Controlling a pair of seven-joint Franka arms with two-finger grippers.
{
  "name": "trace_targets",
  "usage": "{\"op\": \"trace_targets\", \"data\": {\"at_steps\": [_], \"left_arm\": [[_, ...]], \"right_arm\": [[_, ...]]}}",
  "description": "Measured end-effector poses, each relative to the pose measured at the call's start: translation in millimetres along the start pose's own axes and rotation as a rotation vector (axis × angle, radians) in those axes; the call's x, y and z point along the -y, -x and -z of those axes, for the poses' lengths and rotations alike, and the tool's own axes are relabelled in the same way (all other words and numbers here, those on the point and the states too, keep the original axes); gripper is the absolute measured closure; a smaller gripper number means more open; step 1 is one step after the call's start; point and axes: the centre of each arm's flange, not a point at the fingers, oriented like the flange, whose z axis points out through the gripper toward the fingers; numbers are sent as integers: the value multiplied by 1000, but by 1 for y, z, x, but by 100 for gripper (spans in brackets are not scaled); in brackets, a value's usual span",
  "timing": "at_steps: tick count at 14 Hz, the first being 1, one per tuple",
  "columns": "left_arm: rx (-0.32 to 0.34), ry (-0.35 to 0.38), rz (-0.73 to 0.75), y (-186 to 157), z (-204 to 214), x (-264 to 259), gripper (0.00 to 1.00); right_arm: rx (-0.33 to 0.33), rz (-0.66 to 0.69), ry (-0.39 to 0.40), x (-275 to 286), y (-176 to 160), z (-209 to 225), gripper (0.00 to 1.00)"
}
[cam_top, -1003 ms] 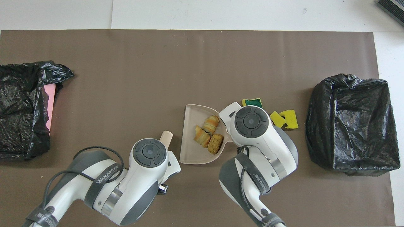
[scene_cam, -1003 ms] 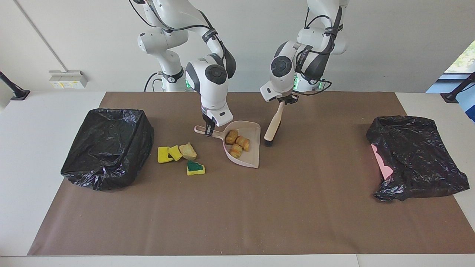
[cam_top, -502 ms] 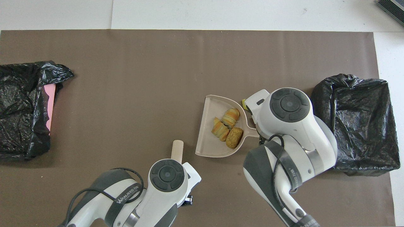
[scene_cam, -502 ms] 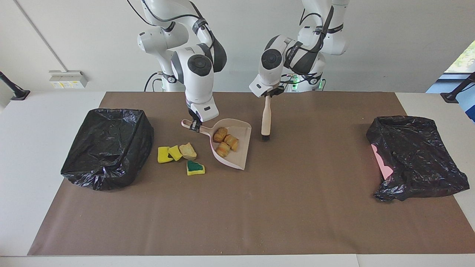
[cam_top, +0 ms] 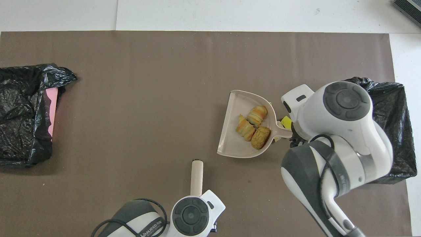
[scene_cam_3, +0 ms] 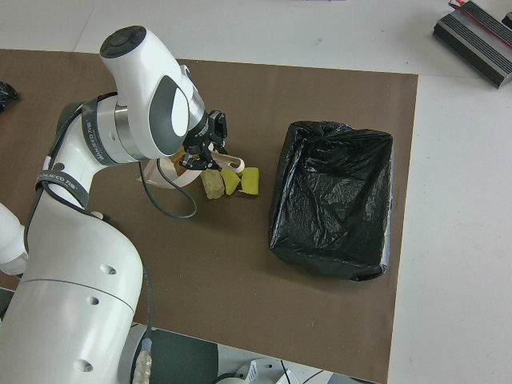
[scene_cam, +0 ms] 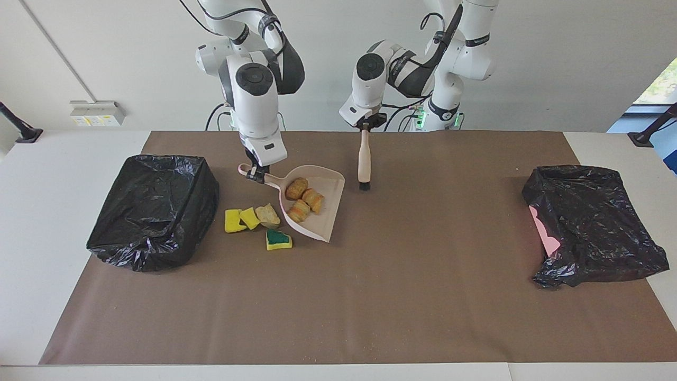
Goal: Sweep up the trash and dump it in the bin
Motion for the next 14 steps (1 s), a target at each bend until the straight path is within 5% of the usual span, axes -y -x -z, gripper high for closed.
{"op": "trace_targets", "data": {"at_steps": [9, 14], "left_arm": [[-1, 54, 56, 13, -20, 1, 74], [-8, 68, 70, 7, -19, 3, 74]], "right_arm": [[2, -27, 112, -78, 253, -2, 68], [17, 40, 112, -94, 290, -10, 68]]}}
